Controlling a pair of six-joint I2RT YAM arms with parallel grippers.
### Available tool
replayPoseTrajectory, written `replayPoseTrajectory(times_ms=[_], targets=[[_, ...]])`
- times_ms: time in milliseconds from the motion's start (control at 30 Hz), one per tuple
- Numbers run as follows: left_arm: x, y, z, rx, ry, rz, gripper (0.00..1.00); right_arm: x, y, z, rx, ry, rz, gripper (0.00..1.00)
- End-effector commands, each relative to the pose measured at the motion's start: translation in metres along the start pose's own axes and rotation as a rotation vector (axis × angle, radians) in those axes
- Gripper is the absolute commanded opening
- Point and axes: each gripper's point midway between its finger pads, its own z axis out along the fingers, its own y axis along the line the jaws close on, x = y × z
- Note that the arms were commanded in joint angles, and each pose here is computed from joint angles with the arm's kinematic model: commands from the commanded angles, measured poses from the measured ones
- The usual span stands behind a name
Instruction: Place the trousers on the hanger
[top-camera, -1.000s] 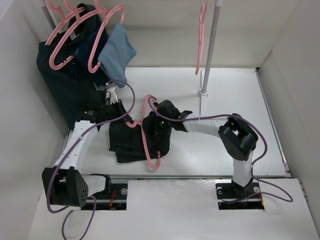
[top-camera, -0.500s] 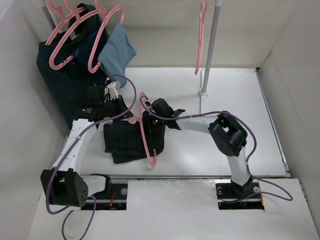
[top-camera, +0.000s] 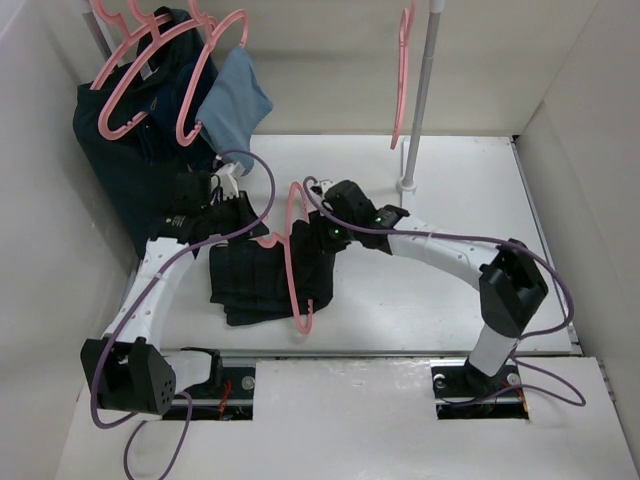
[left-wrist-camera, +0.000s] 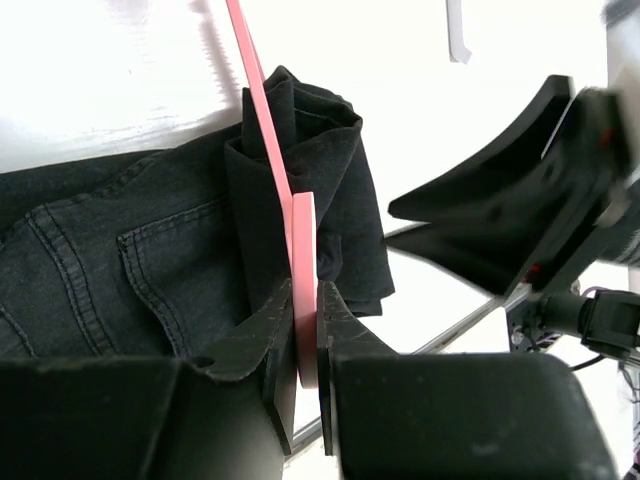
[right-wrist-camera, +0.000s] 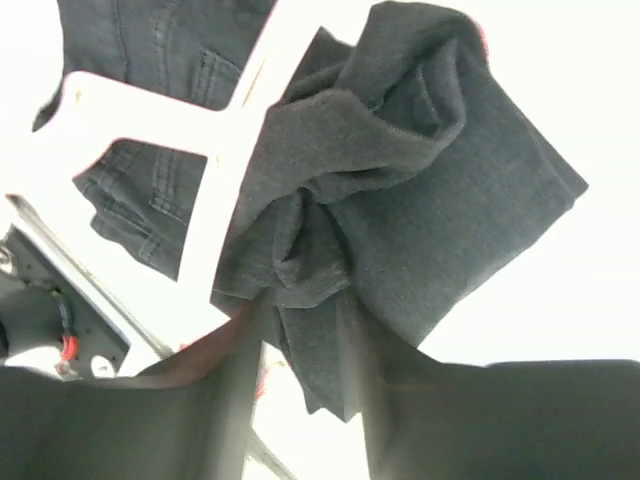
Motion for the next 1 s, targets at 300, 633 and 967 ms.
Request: replayPoseTrajectory(times_ms=[300, 633, 967], targets=[[-0.023, -0.030, -0.007, 0.025, -0.069, 0.198, 0.00, -0.057, -0.012, 0.060, -0.238, -0.086, 0.212, 0.00], [-0.033, -0.043, -0.003, 0.057, -0.055, 0.242, 0.00, -0.029, 0.067, 0.116, -0.415, 0.020, 0.231, 0.00], [-0.037, -0.074, 0.002, 0.134, -0.040, 0.335, 0.00, -0.011, 0.030, 0.109, -0.261, 0.038, 0.287, 0.14]])
